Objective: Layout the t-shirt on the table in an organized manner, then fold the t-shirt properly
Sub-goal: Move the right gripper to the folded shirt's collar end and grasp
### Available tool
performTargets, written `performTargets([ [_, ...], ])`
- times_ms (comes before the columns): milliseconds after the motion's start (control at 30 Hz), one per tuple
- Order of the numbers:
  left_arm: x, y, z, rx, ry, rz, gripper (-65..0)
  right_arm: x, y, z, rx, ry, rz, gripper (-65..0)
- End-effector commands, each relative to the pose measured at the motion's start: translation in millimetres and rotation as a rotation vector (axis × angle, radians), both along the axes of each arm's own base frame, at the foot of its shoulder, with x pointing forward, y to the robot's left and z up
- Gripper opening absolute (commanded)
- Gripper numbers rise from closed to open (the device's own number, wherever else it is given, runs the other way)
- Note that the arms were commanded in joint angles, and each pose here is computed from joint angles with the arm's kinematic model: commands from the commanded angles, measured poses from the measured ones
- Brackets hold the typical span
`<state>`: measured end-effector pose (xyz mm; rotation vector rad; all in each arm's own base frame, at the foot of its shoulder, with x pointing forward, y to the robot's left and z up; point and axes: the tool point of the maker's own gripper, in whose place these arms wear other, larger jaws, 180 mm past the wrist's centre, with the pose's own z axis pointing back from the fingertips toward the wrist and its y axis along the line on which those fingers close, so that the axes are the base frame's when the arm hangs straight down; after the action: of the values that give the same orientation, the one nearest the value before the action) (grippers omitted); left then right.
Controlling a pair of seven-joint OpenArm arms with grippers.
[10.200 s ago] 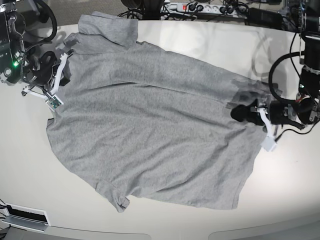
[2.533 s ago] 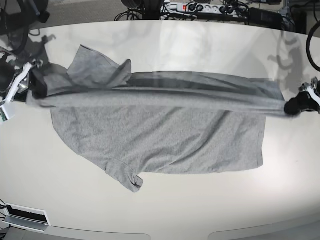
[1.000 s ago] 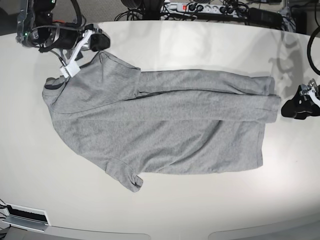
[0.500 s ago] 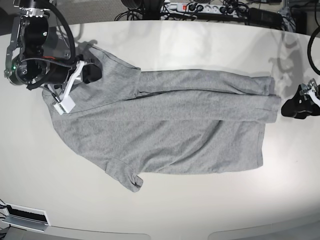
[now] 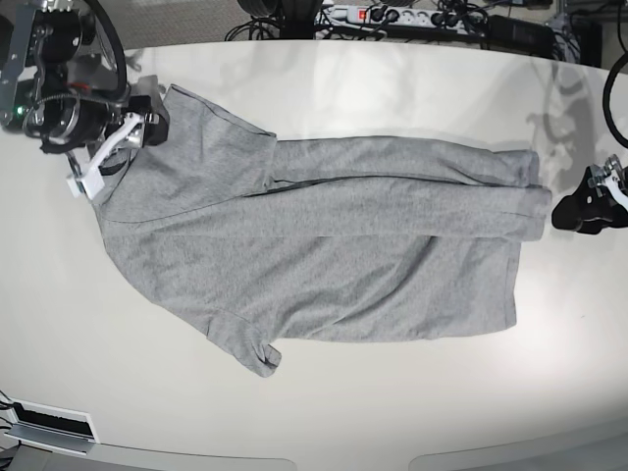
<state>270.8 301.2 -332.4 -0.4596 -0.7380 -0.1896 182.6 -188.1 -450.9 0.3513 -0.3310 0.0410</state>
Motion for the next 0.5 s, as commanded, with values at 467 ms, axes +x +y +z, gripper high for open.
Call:
performTargets([
  [467,10,6,19,0.010,-0.058,-0.002,-27.5,-7,68,-3,0.180,-0.072,0.087,-26.1],
])
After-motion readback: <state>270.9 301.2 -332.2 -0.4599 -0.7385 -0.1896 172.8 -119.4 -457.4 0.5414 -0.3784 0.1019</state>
